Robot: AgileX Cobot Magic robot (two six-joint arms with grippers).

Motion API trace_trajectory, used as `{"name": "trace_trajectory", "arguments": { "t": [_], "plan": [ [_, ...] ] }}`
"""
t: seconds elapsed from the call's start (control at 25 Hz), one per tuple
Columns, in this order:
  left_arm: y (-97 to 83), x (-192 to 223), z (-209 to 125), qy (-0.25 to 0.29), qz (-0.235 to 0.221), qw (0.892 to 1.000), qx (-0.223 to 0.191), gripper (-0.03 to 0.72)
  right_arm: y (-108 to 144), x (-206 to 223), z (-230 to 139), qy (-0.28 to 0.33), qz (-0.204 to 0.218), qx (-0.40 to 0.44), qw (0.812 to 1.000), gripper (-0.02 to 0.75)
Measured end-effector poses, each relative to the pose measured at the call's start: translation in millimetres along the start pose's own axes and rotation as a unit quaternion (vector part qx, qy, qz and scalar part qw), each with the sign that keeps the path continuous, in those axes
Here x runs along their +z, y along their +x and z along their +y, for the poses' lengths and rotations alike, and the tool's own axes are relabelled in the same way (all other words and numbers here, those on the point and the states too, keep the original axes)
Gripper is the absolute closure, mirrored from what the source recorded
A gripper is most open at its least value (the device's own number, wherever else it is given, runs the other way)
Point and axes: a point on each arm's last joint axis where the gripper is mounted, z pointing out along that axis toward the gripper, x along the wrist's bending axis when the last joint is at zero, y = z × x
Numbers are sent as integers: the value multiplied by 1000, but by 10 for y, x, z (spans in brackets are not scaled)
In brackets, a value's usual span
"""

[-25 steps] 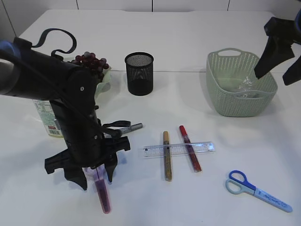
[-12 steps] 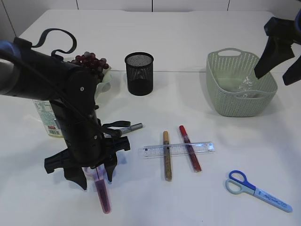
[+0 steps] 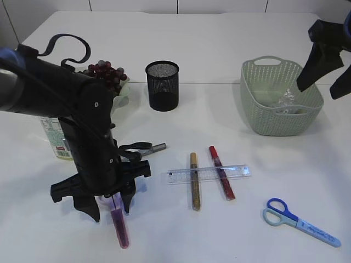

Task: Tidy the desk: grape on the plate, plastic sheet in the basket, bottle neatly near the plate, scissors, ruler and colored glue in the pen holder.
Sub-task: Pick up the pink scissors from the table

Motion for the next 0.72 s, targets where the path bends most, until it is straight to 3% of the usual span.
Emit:
{"name": "trace_trajectory", "arguments": {
  "t": [0.72],
  "plan": [
    [-6,48,14,-3,2,1000,1,294,1,0,1,0,1,0,1000,227]
  ]
}}
